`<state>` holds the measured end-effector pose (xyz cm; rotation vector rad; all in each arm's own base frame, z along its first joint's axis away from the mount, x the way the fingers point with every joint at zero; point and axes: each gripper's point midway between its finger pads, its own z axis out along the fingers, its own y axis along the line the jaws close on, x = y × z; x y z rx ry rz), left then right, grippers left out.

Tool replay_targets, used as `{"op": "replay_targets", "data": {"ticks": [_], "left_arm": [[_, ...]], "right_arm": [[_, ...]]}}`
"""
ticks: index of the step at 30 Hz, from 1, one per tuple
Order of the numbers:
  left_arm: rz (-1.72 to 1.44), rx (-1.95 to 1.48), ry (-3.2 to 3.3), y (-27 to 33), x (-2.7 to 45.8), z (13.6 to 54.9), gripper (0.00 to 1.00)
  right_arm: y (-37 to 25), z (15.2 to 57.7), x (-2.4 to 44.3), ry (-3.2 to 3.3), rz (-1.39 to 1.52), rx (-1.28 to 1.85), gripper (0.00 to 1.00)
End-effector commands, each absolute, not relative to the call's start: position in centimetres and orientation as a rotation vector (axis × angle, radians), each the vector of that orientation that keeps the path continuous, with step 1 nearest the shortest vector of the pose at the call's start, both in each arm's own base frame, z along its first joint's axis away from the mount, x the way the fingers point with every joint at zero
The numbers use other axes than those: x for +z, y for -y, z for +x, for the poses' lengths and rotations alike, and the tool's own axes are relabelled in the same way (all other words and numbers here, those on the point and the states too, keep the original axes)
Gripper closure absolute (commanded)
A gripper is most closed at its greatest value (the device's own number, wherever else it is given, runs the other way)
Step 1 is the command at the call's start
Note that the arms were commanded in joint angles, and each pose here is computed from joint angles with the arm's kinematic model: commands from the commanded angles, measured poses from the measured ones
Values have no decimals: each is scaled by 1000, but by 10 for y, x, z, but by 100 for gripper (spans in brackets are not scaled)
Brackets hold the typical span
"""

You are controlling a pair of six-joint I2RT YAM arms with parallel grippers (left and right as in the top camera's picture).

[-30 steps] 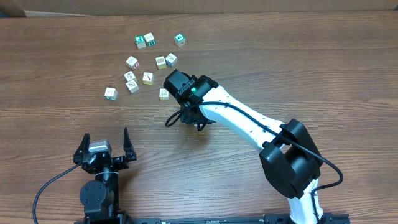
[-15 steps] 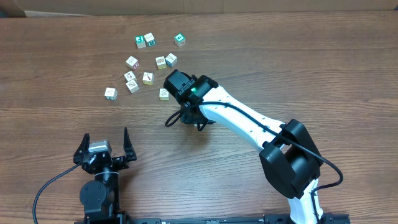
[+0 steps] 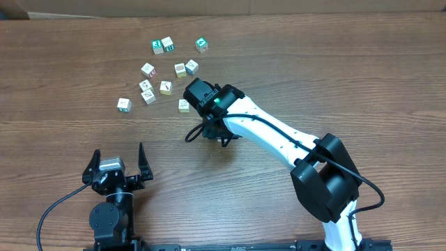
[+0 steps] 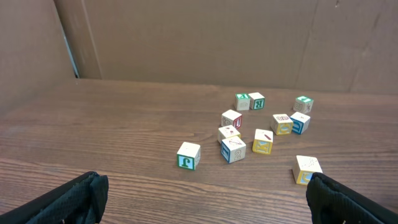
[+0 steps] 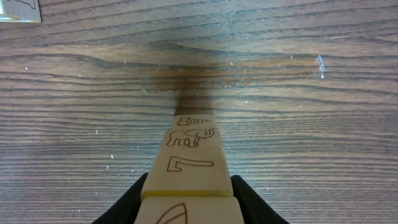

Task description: Form a tower

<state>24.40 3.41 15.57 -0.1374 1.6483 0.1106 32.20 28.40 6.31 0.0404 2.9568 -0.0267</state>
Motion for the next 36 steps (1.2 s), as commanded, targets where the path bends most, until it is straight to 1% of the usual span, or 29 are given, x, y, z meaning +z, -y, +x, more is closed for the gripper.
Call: {"op": "replay_targets", "data": {"ticks": [1, 2, 3, 4, 5, 8, 9, 10, 12, 16, 20, 25, 29, 36], "left_arm": [[-116, 126, -1642, -33, 157, 244, 1], [-116, 125, -1642, -33, 157, 244, 0], [-116, 126, -1642, -33, 157, 244, 0], [-116, 126, -1642, -33, 157, 244, 0], [-116, 126, -1642, -33, 157, 244, 0], [-116, 126, -1642, -33, 157, 244, 1], [-116, 126, -1642, -33, 157, 244, 1], [-116, 126, -1642, -33, 157, 244, 0], [-116, 126, -1642, -33, 157, 244, 1], [-116, 126, -1642, -33, 157, 244, 0], [-116, 126, -1642, -33, 157, 244, 1], [-116, 126, -1642, -33, 157, 244, 1], [-116, 125, -1641, -33, 157, 244, 0], [-116, 126, -1642, -33, 157, 244, 1]], "right_arm": [[-281, 322, 60, -2958, 36, -46, 65], [-281, 322, 60, -2958, 36, -46, 64], [-281, 322, 60, -2958, 36, -46, 59], [-281, 322, 60, -2958, 36, -46, 47], [-282, 322, 60, -2958, 36, -45, 40], [-282, 323, 60, -2956, 37, -44, 23], [-282, 323, 61, -2954, 38, -40, 14], [-283, 324, 61, -2951, 39, -35, 8], [-287, 329, 67, -2936, 21, -14, 0], [-294, 341, 92, -2900, -34, 27, 0], [-296, 359, 130, -2848, -51, 78, 0], [-280, 386, 171, -2784, 1, 114, 0], [-250, 404, 174, -2781, 37, 82, 0], [-170, 426, 168, -2808, 257, -61, 0]]}}
